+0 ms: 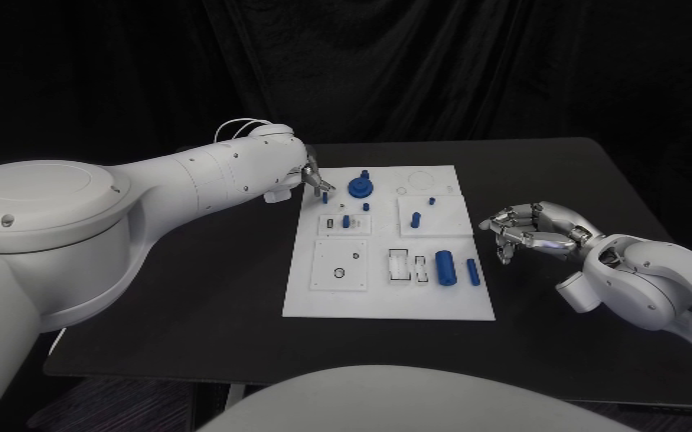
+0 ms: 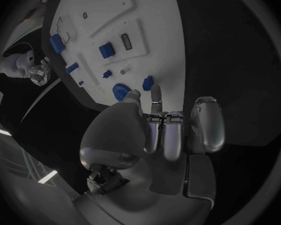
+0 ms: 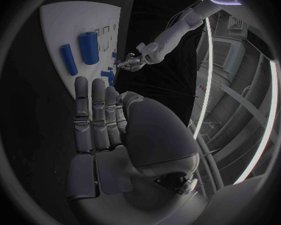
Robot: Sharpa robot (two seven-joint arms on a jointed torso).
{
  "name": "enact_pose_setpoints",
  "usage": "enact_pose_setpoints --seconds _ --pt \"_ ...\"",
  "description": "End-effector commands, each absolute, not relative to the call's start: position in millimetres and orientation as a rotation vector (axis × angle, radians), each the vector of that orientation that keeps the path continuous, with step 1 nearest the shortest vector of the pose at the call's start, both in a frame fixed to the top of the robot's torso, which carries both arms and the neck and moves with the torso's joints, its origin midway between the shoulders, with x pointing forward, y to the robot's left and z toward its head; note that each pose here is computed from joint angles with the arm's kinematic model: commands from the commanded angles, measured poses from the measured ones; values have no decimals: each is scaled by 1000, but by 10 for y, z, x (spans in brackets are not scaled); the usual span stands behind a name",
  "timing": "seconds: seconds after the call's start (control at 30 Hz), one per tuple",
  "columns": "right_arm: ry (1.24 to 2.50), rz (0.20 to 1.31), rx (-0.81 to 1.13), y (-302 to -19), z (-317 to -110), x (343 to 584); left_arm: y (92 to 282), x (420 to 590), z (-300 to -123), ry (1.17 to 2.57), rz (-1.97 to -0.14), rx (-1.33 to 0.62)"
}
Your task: Assemble the parts on the task board
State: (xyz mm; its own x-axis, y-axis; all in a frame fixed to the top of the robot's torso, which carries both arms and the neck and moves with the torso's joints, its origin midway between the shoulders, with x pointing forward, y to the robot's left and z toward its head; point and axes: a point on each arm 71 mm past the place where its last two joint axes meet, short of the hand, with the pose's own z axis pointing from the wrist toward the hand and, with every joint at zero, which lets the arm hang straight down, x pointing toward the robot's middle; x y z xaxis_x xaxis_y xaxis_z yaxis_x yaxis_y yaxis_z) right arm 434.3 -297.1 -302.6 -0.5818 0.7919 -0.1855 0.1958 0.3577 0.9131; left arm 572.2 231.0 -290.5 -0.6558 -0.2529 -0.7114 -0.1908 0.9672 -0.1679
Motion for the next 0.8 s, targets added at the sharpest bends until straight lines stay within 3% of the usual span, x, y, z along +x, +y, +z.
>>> enact_pose_setpoints --seconds 0.03,0.8 --pt "1991 1226 850 -2962 -3028 4339 2278 5716 -2923 2318 -123 -294" --pt "1980 1241 840 -2932 -3019 4343 2244 5700 -2966 2341 -120 -285"
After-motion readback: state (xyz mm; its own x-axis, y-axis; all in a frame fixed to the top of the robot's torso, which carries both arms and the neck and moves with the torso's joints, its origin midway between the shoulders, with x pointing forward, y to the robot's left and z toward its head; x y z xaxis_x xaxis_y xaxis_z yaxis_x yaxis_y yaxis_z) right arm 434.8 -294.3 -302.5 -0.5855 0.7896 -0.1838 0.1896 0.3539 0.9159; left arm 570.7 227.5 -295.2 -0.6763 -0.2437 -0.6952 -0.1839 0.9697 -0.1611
